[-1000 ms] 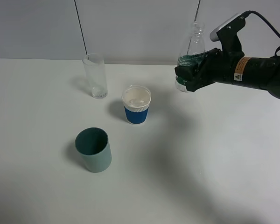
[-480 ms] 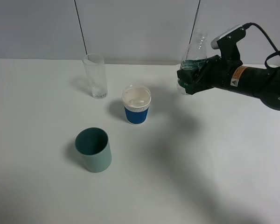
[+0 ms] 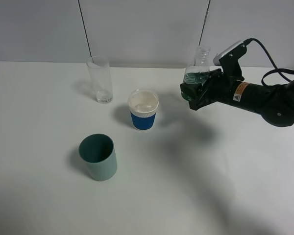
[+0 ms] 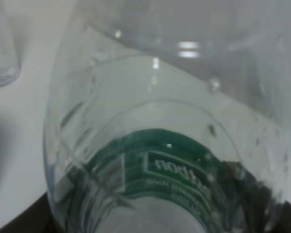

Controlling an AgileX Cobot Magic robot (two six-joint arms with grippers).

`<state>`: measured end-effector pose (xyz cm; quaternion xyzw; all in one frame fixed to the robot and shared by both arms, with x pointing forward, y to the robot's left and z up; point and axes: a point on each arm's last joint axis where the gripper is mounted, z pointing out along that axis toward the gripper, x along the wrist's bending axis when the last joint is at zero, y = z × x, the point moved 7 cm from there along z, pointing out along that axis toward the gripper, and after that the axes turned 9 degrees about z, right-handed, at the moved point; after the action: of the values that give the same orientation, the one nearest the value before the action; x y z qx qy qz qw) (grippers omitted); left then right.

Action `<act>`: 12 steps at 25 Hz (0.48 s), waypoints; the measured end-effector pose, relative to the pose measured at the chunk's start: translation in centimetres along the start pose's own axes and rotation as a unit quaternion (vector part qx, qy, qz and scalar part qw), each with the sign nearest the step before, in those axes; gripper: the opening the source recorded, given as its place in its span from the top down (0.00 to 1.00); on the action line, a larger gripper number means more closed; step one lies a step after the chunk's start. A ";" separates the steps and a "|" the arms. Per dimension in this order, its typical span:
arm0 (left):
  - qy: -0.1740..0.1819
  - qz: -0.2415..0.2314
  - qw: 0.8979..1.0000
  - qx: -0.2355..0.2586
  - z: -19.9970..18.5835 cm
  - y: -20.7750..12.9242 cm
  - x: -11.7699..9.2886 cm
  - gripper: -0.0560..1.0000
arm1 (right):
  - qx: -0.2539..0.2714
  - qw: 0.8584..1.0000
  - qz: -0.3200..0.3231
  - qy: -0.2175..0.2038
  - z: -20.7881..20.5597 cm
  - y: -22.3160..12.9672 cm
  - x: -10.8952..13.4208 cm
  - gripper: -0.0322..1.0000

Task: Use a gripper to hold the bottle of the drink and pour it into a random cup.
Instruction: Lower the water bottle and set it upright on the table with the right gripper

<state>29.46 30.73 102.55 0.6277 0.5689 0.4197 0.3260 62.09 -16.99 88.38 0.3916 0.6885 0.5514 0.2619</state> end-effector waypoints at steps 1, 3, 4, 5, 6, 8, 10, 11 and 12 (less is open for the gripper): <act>0.000 0.000 1.000 0.000 0.0 0.0 0.0 0.02 | -0.002 1.000 0.001 0.002 0.1 -0.1 0.0 0.44; 0.000 0.000 1.000 0.000 0.0 0.0 0.0 0.02 | -0.003 1.000 0.001 0.004 0.2 -0.5 0.1 0.44; 0.000 0.000 1.000 0.000 0.0 0.0 0.0 0.02 | 0.000 1.000 0.003 0.003 0.3 -0.8 0.0 0.44; 0.000 0.000 1.000 0.000 0.0 0.0 0.0 0.02 | 0.003 1.000 0.008 0.000 0.4 -1.1 -0.1 0.44; 0.000 0.000 1.000 0.000 0.0 0.0 0.0 0.02 | 0.005 1.000 0.013 -0.005 0.4 -1.4 -0.3 0.44; 0.000 0.000 1.000 0.000 0.0 0.0 0.0 0.02 | 0.009 1.000 0.020 -0.013 0.5 -1.8 -0.6 0.44; 0.000 0.000 1.000 0.000 0.0 0.0 0.0 0.02 | 0.011 0.999 0.025 -0.018 0.6 -2.0 -0.8 0.44; 0.000 0.000 1.000 0.000 0.0 0.0 0.0 0.02 | 0.013 0.999 0.026 -0.020 0.6 -2.1 -0.8 0.44; 0.000 0.000 1.000 0.000 0.0 0.0 0.0 0.02 | 0.014 0.999 0.025 -0.022 0.6 -2.2 -0.9 0.44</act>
<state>29.46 30.73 102.55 0.6277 0.5689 0.4197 0.3260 62.50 -17.59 86.05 0.4241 0.6802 0.5395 0.2576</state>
